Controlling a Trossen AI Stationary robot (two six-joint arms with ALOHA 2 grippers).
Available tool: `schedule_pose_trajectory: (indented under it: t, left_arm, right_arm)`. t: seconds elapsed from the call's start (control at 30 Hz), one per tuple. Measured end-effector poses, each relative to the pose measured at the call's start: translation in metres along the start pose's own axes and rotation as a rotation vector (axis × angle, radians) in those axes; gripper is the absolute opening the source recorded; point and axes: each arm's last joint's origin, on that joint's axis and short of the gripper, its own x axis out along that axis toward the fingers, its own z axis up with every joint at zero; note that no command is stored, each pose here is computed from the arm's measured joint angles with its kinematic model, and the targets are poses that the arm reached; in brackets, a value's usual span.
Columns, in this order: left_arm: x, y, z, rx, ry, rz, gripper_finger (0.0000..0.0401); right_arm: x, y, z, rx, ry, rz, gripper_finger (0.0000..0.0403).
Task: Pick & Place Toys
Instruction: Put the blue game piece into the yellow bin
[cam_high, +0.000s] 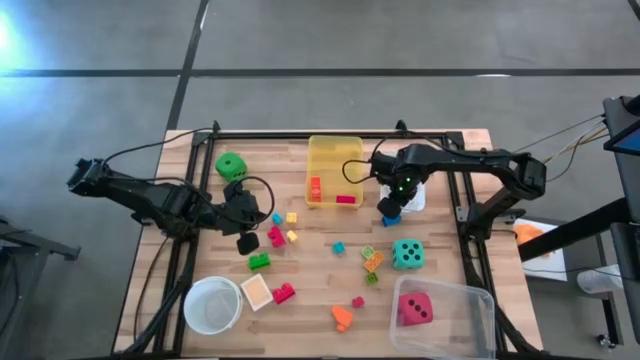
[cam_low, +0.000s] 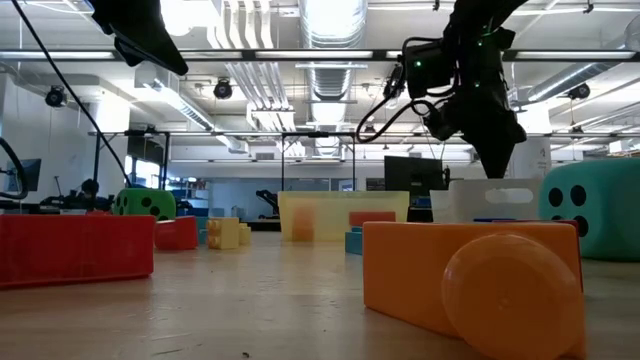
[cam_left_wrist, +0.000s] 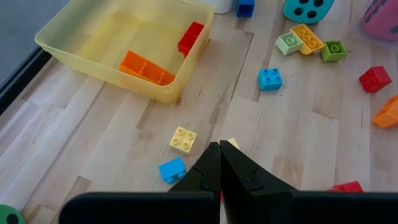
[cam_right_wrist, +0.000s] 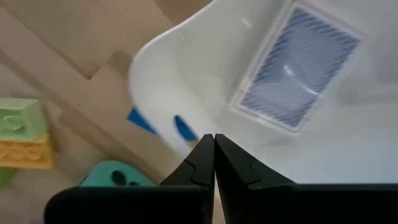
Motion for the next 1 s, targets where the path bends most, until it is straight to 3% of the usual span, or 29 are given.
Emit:
schedule_pose_trajectory:
  t: [0.17,0.37,0.7,1.0]
  left_arm:
    - [0.0,0.0,0.0,0.0,0.0,0.0,0.0]
    - [0.0,0.0,0.0,0.0,0.0,0.0,0.0]
    - [0.0,0.0,0.0,0.0,0.0,0.0,0.0]
    - [0.0,0.0,0.0,0.0,0.0,0.0,0.0]
  right_arm:
    - [-0.003,-0.001,0.0,-0.008,-0.022,-0.042,0.0009]
    - [-0.022,0.009,0.0,-0.068,-0.092,-0.012,0.0009]
    - [-0.047,0.068,-0.028,-0.38,-0.175,0.051,0.0009]
    - [-0.051,0.105,-0.056,-0.556,-0.215,0.092,0.0009]
